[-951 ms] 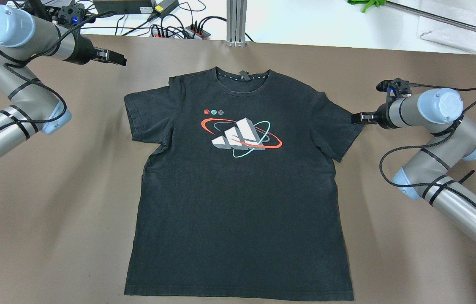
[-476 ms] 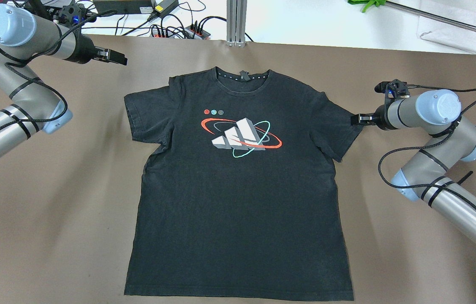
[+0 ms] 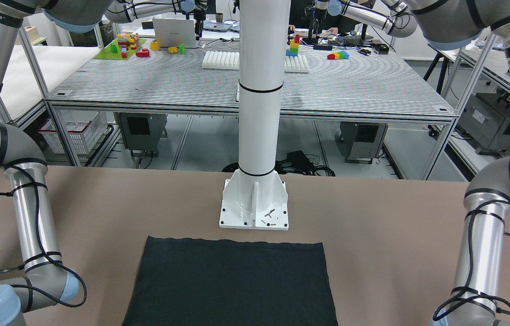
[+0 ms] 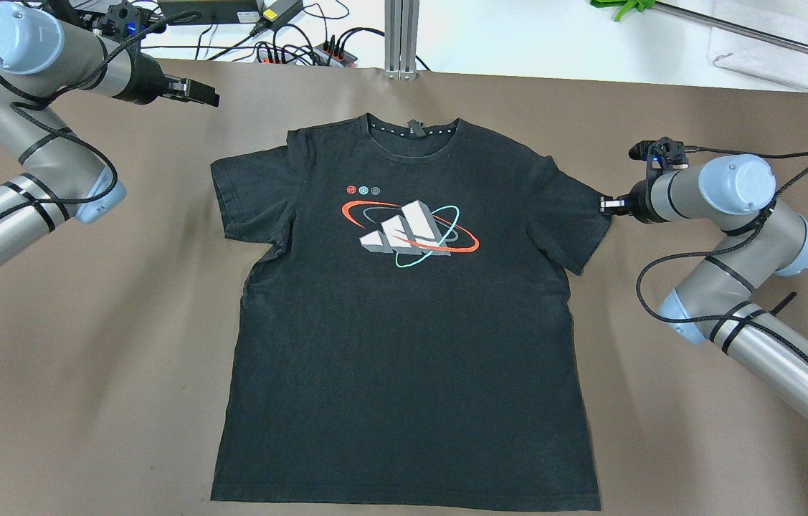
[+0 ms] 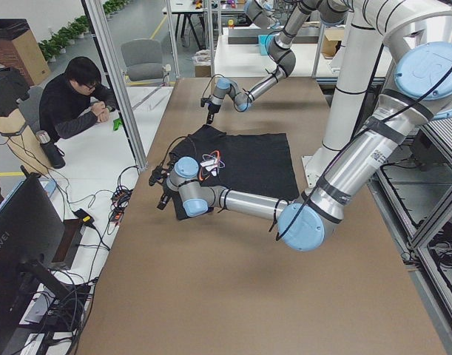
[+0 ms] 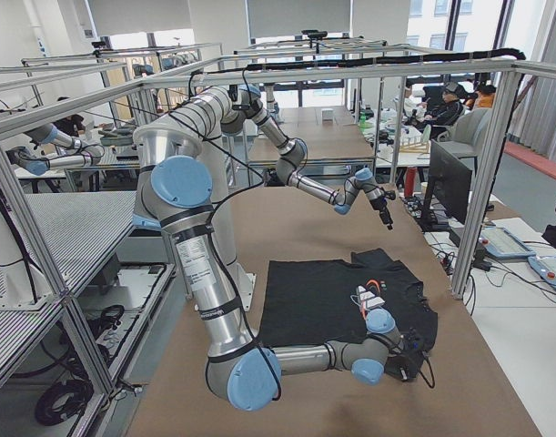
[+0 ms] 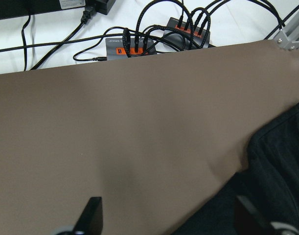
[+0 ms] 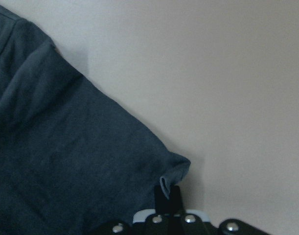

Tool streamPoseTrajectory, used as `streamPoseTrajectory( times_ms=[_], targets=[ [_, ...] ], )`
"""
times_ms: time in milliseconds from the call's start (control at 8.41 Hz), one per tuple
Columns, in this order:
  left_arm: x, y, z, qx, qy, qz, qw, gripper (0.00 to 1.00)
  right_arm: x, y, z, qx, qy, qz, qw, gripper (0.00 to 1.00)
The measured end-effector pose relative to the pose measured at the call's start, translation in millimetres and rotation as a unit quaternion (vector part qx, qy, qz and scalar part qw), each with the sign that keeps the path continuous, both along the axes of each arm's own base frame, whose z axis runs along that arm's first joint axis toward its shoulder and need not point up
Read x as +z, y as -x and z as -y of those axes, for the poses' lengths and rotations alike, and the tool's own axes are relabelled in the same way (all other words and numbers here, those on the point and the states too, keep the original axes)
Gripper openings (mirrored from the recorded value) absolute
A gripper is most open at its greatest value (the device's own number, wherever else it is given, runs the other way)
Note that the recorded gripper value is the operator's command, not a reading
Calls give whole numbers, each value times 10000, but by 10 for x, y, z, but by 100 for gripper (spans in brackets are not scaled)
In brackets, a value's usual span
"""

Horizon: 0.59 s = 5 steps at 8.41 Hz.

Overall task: Fold clothes
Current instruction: 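Move both grippers inward toward the shirt's sleeves, then grasp the sleeve nearest the right gripper and fold it onto the shirt's chest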

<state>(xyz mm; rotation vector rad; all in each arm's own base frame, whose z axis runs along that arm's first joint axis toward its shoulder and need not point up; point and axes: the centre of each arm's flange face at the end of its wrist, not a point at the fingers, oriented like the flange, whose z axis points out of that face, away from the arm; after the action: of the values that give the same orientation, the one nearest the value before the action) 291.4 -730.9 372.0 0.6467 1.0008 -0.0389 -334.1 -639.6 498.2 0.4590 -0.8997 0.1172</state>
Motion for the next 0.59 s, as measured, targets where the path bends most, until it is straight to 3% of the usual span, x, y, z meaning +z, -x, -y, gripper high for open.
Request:
streamPoseTrajectory(
  times_ms=[595],
  targets=[
    [-86, -5, 26, -29, 16, -51, 10000, 94, -749, -178, 112, -143, -191, 617, 9978, 0]
  ],
)
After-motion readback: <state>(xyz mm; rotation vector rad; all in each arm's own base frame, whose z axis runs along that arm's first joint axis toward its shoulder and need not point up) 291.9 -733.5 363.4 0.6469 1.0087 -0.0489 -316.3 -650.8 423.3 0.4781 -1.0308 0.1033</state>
